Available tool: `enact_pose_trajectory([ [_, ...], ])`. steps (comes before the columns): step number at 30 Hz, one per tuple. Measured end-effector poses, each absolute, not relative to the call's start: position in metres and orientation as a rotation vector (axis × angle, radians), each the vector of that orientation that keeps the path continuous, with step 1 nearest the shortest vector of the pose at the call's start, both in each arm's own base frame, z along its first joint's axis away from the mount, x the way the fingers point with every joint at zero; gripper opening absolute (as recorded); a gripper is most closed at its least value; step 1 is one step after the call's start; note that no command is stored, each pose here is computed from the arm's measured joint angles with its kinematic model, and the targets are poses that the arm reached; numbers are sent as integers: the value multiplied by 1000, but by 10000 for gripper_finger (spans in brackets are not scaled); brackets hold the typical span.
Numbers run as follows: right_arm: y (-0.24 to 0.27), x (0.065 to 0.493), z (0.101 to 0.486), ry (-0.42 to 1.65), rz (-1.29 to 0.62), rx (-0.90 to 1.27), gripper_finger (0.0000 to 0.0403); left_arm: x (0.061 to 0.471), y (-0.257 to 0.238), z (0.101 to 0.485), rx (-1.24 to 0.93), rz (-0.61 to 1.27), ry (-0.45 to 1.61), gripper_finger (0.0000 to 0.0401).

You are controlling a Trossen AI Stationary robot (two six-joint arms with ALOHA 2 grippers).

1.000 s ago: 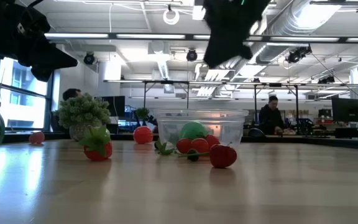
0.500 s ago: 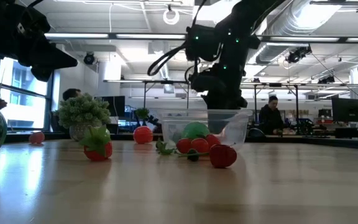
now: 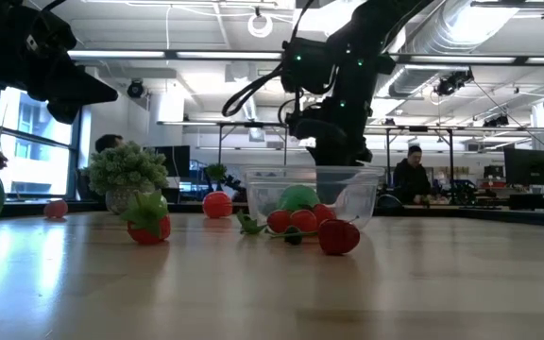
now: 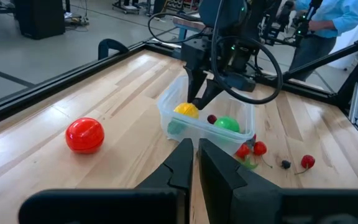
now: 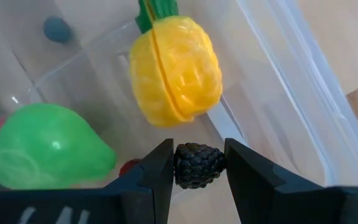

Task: Pick and placing Produce into tupperware
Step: Put the blackberry into the transparent container, then put the red cherry into the transparent container

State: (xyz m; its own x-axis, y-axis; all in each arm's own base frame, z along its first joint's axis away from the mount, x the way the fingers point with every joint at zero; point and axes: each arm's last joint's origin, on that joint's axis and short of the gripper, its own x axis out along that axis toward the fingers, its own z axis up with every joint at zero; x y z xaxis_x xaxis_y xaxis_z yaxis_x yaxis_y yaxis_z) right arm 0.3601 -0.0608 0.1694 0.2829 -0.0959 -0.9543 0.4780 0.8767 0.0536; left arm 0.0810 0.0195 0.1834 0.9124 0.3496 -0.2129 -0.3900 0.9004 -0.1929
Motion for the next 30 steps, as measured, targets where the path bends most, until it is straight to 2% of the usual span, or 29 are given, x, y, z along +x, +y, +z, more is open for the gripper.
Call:
enact_pose_trajectory([
  [6,-60,360,169,1236,-367,351,128,81,19,183,-235,385,175,17],
  [16,-60,360,169,1236,-360,356,166,81,19,184,-235,385,175,17],
  [23,-60,360,169,1237,-344,369,170,81,19,183,-235,385,175,17],
  [30,-56,365,195,1281,-362,358,170,81,19,183,-235,385,176,17],
])
